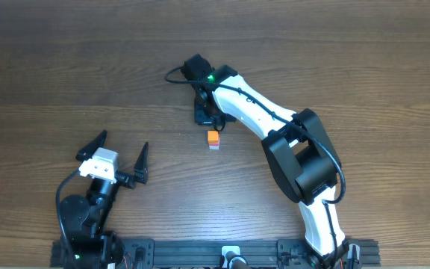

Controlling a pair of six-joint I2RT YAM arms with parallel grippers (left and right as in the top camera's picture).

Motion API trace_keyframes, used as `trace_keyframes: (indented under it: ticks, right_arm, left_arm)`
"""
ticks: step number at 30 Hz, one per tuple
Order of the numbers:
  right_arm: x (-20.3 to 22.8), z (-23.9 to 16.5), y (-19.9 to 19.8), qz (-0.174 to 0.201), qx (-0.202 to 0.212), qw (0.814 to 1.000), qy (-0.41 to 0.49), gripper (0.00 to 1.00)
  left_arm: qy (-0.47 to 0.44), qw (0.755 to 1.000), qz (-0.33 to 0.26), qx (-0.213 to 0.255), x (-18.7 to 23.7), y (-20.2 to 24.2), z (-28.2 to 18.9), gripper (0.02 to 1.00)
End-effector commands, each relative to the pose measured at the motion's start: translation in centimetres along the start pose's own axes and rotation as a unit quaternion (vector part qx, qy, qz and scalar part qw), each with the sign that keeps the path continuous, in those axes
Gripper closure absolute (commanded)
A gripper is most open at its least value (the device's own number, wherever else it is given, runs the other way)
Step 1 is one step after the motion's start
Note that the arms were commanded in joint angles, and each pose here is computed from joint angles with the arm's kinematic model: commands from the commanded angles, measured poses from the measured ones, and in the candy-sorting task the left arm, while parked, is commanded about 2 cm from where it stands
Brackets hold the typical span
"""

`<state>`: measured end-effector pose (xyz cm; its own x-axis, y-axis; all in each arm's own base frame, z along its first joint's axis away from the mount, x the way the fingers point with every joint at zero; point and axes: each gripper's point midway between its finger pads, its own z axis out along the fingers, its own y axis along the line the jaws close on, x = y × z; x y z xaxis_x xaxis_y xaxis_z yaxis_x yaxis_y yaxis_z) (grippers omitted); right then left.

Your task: Stack Cubes

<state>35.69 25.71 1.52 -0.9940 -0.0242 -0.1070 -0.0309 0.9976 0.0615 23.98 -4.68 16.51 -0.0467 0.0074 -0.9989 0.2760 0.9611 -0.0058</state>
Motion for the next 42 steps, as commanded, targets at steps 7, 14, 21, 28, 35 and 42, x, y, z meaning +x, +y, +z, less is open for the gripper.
trace_keyframes:
  ticks: [7, 14, 21, 28, 35, 42]
  right_arm:
    - [-2.6, -9.1, -0.8, 0.002, 0.000, 0.996, -0.094, 0.991]
    - [-1.1, -14.6, -0.7, -0.006, -0.008, 0.991, -0.131, 0.989]
    - [3.3, -15.0, 0.1, -0.017, 0.001, 0.997, -0.082, 0.991]
    - [5.4, -12.2, 1.4, -0.025, -0.019, 0.998, -0.050, 0.989]
    - [6.2, -10.2, 1.1, -0.023, -0.020, 0.999, -0.035, 0.989]
    - [6.4, -9.6, 0.8, -0.019, -0.014, 0.999, -0.029, 0.989]
  left_arm:
    - [0.000, 1.000, 0.007, 0.002, 0.2, 0.0, 0.0, 0.018]
    - [0.000, 1.000, 0.007, 0.002, 0.2, 0.0, 0.0, 0.018]
    - [0.000, 1.000, 0.007, 0.002, 0.2, 0.0, 0.0, 0.018]
    - [-0.001, 1.000, 0.007, 0.002, 0.1, 0.0, 0.0, 0.018]
    - [0.000, 1.000, 0.007, 0.002, 0.2, 0.0, 0.0, 0.018]
    - [-0.001, 1.000, 0.007, 0.002, 0.1, 0.0, 0.0, 0.018]
